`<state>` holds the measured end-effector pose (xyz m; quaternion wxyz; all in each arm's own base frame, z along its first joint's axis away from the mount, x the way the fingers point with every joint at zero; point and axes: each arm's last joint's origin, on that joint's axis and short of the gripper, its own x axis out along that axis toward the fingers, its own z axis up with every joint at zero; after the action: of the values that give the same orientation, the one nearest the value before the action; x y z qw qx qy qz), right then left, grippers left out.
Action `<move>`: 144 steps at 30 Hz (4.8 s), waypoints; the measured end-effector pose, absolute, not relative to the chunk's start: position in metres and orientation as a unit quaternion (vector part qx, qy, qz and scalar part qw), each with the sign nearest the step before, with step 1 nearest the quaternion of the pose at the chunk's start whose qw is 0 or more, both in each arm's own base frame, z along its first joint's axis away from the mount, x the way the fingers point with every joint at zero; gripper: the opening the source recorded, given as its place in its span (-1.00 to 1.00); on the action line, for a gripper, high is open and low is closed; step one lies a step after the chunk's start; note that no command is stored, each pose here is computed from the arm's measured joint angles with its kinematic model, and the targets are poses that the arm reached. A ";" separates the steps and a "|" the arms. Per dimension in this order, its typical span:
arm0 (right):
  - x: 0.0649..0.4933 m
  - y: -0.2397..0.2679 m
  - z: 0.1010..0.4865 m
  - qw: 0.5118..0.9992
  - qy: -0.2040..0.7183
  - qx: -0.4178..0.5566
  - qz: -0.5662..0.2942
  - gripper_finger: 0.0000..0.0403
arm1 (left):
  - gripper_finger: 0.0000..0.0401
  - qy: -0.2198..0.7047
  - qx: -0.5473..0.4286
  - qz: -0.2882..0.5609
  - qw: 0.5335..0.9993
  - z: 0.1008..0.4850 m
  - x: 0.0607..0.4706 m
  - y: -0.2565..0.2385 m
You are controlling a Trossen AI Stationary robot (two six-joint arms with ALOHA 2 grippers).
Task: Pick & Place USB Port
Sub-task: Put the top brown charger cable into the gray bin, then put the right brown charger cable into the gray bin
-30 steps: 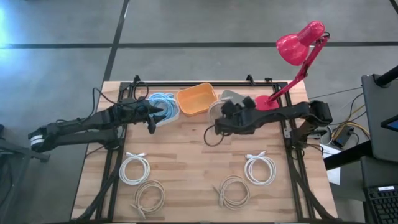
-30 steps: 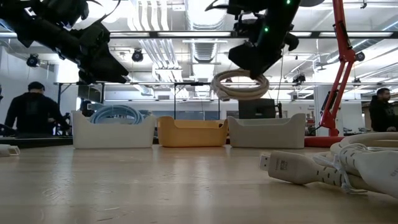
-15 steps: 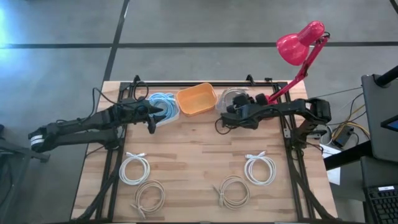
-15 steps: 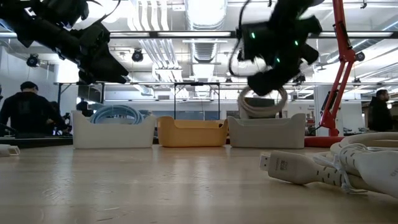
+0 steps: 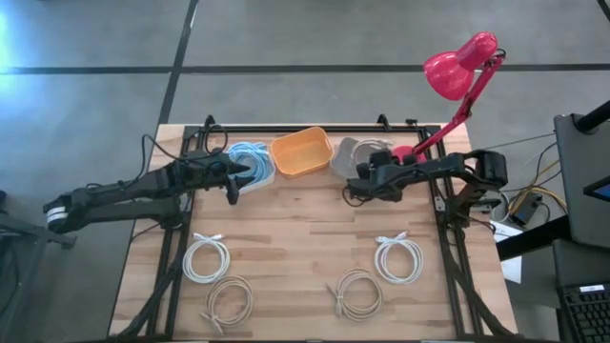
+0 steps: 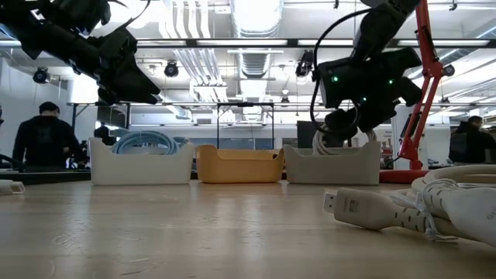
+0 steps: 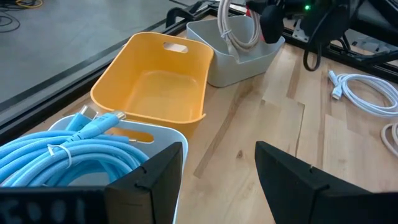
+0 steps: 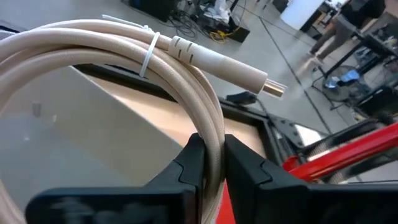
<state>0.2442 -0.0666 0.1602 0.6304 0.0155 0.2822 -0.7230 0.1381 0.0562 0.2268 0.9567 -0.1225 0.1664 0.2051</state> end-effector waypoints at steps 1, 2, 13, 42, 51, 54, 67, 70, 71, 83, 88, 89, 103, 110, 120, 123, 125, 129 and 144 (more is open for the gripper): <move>0.245 -0.067 0.158 0.634 0.277 0.019 -0.722 -0.79 | 0.03 0.166 -0.123 0.205 0.957 0.227 0.138 0.056; 0.246 -0.067 0.157 0.637 0.274 0.022 -0.721 -0.77 | 0.03 0.167 -0.123 0.205 0.957 0.227 0.138 0.056; 0.250 -0.067 0.148 0.654 0.259 0.031 -0.710 -0.48 | 0.03 0.167 -0.123 0.205 0.957 0.227 0.138 0.056; 0.312 0.018 0.234 0.780 0.494 0.038 -0.382 -0.16 | 0.03 0.176 -0.126 0.206 0.954 0.220 0.137 0.056; 0.308 0.075 0.235 0.788 0.582 0.105 -0.170 -0.16 | 0.03 0.181 -0.151 0.210 0.949 0.204 0.136 0.055; 0.302 0.095 0.233 0.780 0.604 0.117 -0.114 -0.16 | 0.03 0.171 -0.152 0.191 0.954 0.205 0.138 0.054; 0.285 0.173 0.222 0.824 0.554 0.117 0.034 -0.16 | 0.03 0.139 -0.092 -0.017 0.986 0.215 0.149 0.021; 0.281 0.177 0.217 0.832 0.543 0.108 0.013 -0.16 | 0.03 0.110 -0.064 -0.039 0.991 0.221 0.152 0.012; 0.279 0.177 0.215 0.831 0.545 0.109 0.011 -0.16 | 0.03 0.101 -0.055 -0.044 0.992 0.222 0.153 0.009; 0.264 0.171 0.171 0.826 0.549 0.125 0.000 -0.16 | 0.03 0.112 -0.039 -0.034 0.992 0.216 0.165 -0.002; 0.257 0.164 0.158 0.832 0.545 0.102 -0.038 -0.16 | 0.03 0.112 -0.043 -0.034 0.992 0.214 0.171 -0.002; 0.257 0.163 0.157 0.833 0.542 0.099 -0.043 -0.16 | 0.03 0.113 -0.043 -0.034 0.992 0.214 0.172 -0.002; 0.265 0.166 0.133 0.819 0.567 0.080 -0.041 -0.34 | 0.03 0.118 -0.044 -0.034 0.991 0.210 0.179 -0.002; 0.270 0.165 0.140 0.820 0.563 0.087 -0.052 -0.87 | 0.03 0.118 -0.044 -0.034 0.992 0.210 0.179 -0.002; 0.287 0.161 0.172 0.847 0.503 0.075 -0.155 -0.91 | 0.03 0.113 -0.048 -0.034 0.992 0.211 0.179 -0.002; 0.287 0.155 0.189 0.840 0.490 0.038 -0.229 -0.91 | 0.03 0.110 -0.048 -0.034 0.992 0.212 0.179 -0.002; 0.285 0.148 0.202 0.830 0.478 0.012 -0.288 -0.91 | 0.03 0.108 -0.053 -0.034 0.992 0.212 0.180 -0.002; 0.280 0.133 0.224 0.808 0.451 -0.035 -0.378 -0.91 | 0.03 0.108 -0.062 -0.036 0.992 0.212 0.180 -0.002; 0.281 0.044 0.226 0.725 0.355 -0.111 -0.580 -0.90 | 0.03 0.109 -0.087 -0.041 0.989 0.212 0.180 -0.004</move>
<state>0.2805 0.0442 0.2263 0.7248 -0.1107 0.3552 -0.5799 0.1795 -0.0039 0.2124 0.9894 -0.0871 0.1087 -0.0408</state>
